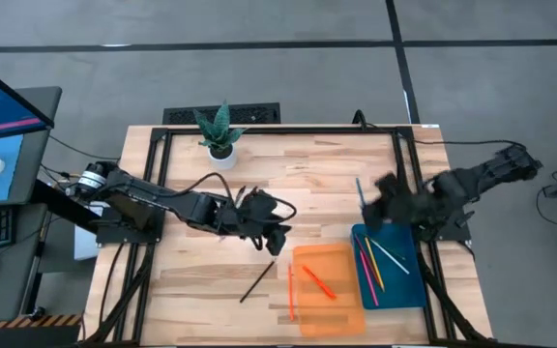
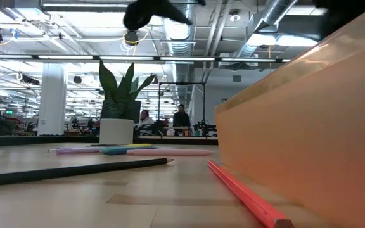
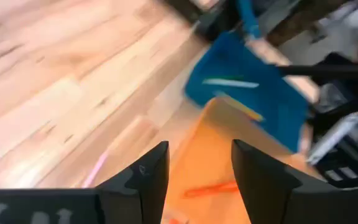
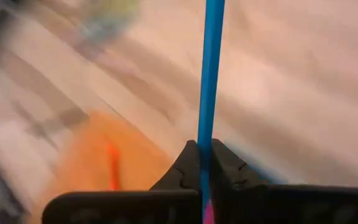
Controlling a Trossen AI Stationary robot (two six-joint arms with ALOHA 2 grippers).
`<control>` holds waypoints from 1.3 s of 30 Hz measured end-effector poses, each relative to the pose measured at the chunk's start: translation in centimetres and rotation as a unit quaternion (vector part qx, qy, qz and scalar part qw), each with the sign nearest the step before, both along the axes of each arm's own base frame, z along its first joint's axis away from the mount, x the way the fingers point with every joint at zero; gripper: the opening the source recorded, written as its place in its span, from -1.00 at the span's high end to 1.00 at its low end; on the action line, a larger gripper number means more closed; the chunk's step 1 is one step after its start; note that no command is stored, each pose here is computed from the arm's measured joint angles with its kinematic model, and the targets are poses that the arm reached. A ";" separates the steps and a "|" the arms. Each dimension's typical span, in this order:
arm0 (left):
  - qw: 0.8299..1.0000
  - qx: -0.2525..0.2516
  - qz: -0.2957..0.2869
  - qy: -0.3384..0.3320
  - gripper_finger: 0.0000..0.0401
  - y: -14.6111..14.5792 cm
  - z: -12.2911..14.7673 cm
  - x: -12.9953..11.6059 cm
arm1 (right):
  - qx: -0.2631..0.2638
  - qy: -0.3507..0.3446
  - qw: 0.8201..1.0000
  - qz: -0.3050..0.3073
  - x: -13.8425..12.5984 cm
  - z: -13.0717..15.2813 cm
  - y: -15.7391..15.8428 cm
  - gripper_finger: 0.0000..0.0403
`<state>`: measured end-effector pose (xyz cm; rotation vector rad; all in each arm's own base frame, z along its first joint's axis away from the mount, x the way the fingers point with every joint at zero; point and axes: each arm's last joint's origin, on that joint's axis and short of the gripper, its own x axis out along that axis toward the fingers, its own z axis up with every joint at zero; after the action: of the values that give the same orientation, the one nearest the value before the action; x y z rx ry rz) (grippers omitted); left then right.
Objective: Sort pens & pencils
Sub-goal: Put the blue pencil into the blue bin, then put the black pencil into the blue bin
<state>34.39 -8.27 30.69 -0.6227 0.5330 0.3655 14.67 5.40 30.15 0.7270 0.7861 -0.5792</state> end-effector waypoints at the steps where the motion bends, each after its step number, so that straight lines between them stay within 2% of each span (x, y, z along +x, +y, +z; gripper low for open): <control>1: 1.000 -0.003 0.004 0.013 0.18 0.0 -0.2 -0.2 | 0.014 0.030 0.999 -0.007 -0.4 -0.8 0.8 0.91; 6: 0.998 0.001 0.005 0.056 0.18 -0.4 -0.9 -0.9 | 0.089 0.079 0.993 -0.018 -1.7 -4.5 5.8 0.91; 11: 0.998 0.002 0.015 0.066 0.18 -0.4 -1.2 -0.9 | 0.117 0.128 0.980 -0.095 -3.2 -8.2 8.7 0.91; 16: 0.996 -0.016 0.024 0.088 0.17 -0.2 -1.8 -1.2 | 0.118 0.157 0.972 -0.129 -3.6 -9.4 9.5 0.89; 21: 0.994 -0.026 0.020 0.108 0.10 -0.4 -2.1 -1.5 | 0.112 0.191 0.964 -0.149 -3.2 -10.0 9.4 0.74; 26: 0.993 -0.031 0.012 0.117 0.03 -1.2 -2.2 -1.9 | 0.097 0.228 0.960 -0.130 -2.7 -10.4 9.1 0.61; 31: 0.987 -0.039 0.018 0.153 -0.03 -2.6 -2.7 -3.0 | 0.100 0.240 0.963 -0.068 -2.0 -10.3 8.9 0.32; 36: 0.984 -0.072 0.035 0.158 -0.07 -4.5 -2.9 -4.0 | 0.097 0.239 0.964 -0.058 -1.6 -9.9 8.5 -0.14; 39: 0.984 -0.080 0.030 0.156 -0.06 -6.1 -3.6 -4.1 | 0.095 0.229 0.968 -0.031 -1.4 -9.1 8.3 -0.30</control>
<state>30.29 -14.41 27.12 -0.7421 0.8519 0.4844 13.30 13.67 21.10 0.8069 1.2637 -0.7480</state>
